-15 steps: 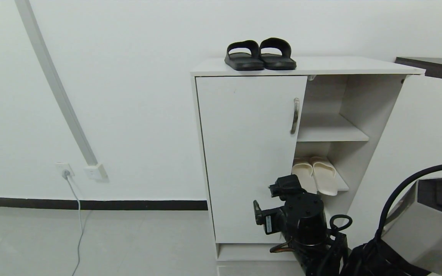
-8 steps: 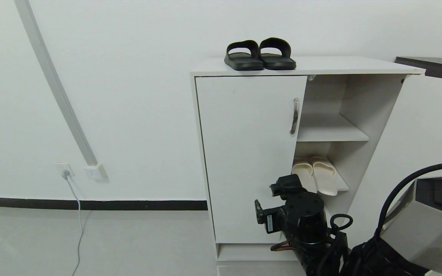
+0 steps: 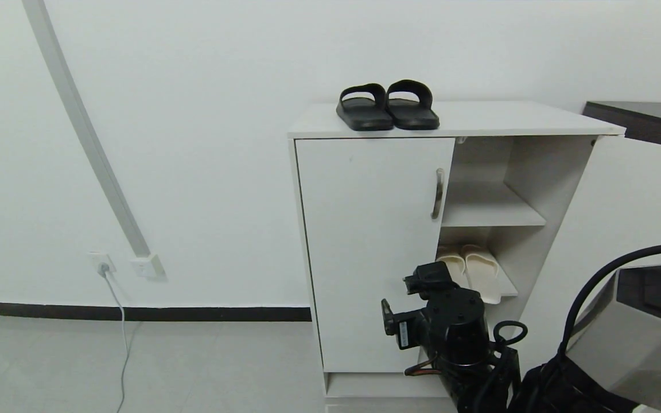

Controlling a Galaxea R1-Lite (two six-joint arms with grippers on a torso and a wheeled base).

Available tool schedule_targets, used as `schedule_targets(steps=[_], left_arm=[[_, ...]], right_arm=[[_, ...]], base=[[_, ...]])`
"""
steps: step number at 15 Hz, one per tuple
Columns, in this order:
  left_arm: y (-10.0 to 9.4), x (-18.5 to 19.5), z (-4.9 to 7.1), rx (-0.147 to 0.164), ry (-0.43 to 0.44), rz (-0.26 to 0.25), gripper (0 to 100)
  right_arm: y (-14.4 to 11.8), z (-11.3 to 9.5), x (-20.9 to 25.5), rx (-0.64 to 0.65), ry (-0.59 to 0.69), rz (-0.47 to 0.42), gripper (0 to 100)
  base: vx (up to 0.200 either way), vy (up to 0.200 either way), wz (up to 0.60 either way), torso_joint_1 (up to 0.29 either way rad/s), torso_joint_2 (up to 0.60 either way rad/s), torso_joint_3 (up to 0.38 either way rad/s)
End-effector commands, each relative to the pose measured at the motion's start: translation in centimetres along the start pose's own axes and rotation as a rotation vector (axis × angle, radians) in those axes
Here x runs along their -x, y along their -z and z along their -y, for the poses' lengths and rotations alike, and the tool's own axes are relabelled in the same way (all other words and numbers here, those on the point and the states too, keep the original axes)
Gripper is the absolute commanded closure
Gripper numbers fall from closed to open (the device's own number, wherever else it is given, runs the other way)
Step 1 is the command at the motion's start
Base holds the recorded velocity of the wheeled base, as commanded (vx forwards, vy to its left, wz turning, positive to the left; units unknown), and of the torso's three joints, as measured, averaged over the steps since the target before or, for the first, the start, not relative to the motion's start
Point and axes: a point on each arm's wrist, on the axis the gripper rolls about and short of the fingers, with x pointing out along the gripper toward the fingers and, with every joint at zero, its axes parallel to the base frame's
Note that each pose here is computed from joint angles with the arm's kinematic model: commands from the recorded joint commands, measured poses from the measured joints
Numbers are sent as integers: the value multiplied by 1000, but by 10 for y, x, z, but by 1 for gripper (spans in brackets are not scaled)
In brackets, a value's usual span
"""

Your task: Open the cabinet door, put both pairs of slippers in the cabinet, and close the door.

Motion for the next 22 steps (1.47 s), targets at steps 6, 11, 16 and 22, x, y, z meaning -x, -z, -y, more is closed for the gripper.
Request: schedule_targets(steps=[6, 11, 16, 22], left_arm=[[0, 0, 0, 0, -1, -2, 100], [0, 0, 0, 0, 1, -2, 100], [0, 0, 0, 0, -1, -2, 100], [0, 0, 0, 1, -1, -1, 100]], right_arm=[[2, 0, 0, 3, -1, -4, 0], [2, 0, 0, 5, -1, -4, 0], [2, 0, 0, 6, -1, -5, 0], [4, 0, -1, 13, 0, -11, 0]], base=[[0, 0, 0, 110, -454, -347], [0, 0, 0, 158, -482, -330], [0, 0, 0, 192, -508, -316], [0, 0, 0, 228, -544, -321]])
